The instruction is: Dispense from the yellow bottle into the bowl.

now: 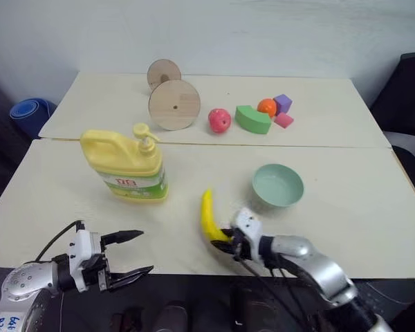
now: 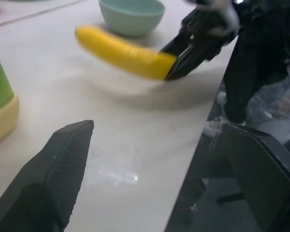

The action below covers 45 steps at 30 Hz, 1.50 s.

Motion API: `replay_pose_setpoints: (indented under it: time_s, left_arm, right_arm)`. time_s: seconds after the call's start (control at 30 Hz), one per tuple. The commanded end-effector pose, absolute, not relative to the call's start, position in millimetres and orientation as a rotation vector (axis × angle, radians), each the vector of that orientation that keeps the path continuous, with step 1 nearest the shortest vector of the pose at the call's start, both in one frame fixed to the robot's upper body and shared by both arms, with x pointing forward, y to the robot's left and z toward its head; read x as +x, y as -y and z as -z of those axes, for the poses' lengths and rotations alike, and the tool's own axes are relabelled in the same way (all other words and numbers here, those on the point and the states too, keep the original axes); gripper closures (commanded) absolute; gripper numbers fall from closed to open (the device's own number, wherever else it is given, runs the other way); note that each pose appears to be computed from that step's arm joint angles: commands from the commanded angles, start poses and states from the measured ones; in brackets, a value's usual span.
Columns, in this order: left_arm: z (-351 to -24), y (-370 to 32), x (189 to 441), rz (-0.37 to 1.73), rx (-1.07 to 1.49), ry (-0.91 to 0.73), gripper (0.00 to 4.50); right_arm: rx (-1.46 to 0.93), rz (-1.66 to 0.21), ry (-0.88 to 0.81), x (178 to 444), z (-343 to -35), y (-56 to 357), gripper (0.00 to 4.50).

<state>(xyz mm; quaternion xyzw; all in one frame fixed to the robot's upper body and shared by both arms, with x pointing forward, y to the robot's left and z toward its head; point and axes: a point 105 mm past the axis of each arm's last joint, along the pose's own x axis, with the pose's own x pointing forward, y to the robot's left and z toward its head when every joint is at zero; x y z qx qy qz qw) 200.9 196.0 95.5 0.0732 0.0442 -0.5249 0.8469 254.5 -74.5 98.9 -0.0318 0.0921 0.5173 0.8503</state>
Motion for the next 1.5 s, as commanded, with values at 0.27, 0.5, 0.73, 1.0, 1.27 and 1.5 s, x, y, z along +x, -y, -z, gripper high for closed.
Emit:
replay_pose_setpoints:
  time_s: [0.27,0.5,0.73,1.0,1.27,1.5]
  left_arm:
    - [-120,-145,218,1.214,0.081,0.082,0.00]
    - [-119,-146,230,1.201,0.113,0.105,0.00]
    - [-116,-152,237,1.148,0.138,0.124,0.00]
    - [-114,-158,241,1.132,0.142,0.120,0.00]
    - [-115,-156,244,1.141,0.143,0.119,0.00]
    - [-114,-157,242,1.129,0.141,0.117,0.00]
  right_arm:
    - [-0.187,-0.508,-0.150,288,-149,270,3.31]
    - [-0.211,-0.334,-0.389,313,-89,329,3.31]
    - [-0.330,-0.451,-0.243,316,-116,323,0.64]
    - [-0.280,-0.793,-0.105,293,-148,221,0.35]
    - [-0.314,-0.767,-0.195,316,-109,154,0.35]
    - [-0.353,-0.640,-0.244,347,-91,149,0.35]
